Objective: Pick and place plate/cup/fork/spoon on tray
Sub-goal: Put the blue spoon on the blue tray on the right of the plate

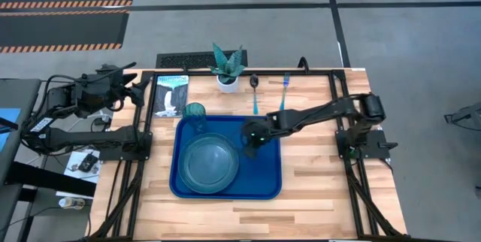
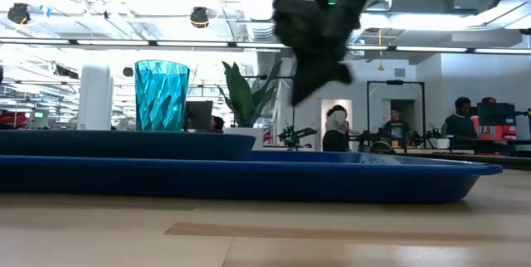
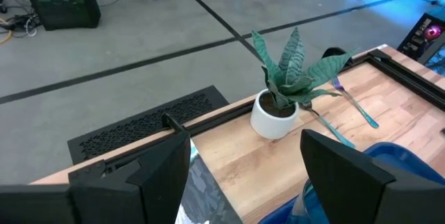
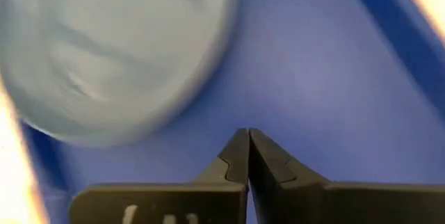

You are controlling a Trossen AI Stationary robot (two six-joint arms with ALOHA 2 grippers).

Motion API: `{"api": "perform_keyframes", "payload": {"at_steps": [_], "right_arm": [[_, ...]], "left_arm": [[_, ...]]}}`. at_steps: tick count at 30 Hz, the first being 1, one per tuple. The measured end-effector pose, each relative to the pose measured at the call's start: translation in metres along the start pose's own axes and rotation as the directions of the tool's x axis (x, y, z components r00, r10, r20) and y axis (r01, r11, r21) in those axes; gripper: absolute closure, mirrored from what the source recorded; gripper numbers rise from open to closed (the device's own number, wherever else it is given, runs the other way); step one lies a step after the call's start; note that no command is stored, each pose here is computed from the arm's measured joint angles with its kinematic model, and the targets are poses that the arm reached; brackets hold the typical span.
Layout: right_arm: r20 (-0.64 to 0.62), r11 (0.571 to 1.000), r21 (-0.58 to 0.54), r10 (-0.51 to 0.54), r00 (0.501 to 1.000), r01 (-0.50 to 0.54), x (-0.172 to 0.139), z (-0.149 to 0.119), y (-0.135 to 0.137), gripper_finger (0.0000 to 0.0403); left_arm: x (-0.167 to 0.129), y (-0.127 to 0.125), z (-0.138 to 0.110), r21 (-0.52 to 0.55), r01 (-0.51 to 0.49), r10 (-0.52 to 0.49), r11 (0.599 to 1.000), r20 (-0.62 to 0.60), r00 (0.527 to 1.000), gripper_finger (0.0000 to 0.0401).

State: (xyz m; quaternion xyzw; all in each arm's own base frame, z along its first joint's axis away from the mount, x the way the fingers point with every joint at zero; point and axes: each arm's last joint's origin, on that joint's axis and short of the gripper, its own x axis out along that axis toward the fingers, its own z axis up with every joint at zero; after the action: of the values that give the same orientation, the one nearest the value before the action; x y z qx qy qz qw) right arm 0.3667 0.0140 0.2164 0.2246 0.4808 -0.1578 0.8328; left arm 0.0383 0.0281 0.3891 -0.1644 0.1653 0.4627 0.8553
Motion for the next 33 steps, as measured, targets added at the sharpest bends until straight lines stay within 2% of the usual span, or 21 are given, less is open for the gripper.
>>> {"api": "perform_keyframes", "payload": {"at_steps": [3, 6, 11, 16, 20, 23, 27, 33], "right_arm": [[-0.05, 0.985, 0.052, -0.159, 0.986, 0.162, -0.02, -0.005, -0.018, 0.038], [-0.12, 0.954, 0.131, -0.256, 0.959, 0.271, -0.036, -0.002, -0.047, 0.0369], [-0.1, 0.901, 0.252, -0.337, 0.936, 0.352, -0.049, 0.015, -0.098, 0.0311], [0.024, 0.893, 0.351, -0.309, 0.951, 0.281, -0.038, 0.046, -0.139, 0.023], [0.05, 0.88, 0.399, -0.302, 0.952, 0.258, -0.014, 0.068, -0.164, 0.0184], [-0.007, 0.866, 0.419, -0.297, 0.955, 0.273, 0.004, 0.084, -0.178, 0.0174], [-0.059, 0.867, 0.391, -0.311, 0.949, 0.309, 0.021, 0.106, -0.182, 0.0178], [-0.187, 0.869, 0.342, -0.309, 0.932, 0.357, 0.047, 0.106, -0.182, 0.0185]], "left_arm": [[0.0, 0.0, 0.0, 0.0, 0.0, 0.0, 1.0, 0.0, 1.0, 0.014], [0.0, 0.0, 0.0, -0.015, 0.0, 0.0, 1.0, 0.0, 1.0, 0.014], [0.0, 0.0, 0.0, -0.022, 0.0, 0.0, 1.0, 0.0, 1.0, 0.014], [0.0, 0.0, 0.0, -0.03, -0.001, 0.001, 1.0, 0.0, 1.0, 0.014], [0.0, 0.0, 0.0, -0.03, -0.002, 0.002, 1.0, 0.0, 1.0, 0.014], [0.0, 0.0, 0.0, -0.03, -0.002, 0.002, 1.0, 0.001, 1.0, 0.014], [0.0, 0.0, 0.0, -0.029, -0.007, 0.007, 1.0, 0.003, 1.0, 0.014], [0.0, 0.0, 0.0, -0.02, -0.007, 0.008, 1.0, 0.003, 1.0, 0.014]]}}
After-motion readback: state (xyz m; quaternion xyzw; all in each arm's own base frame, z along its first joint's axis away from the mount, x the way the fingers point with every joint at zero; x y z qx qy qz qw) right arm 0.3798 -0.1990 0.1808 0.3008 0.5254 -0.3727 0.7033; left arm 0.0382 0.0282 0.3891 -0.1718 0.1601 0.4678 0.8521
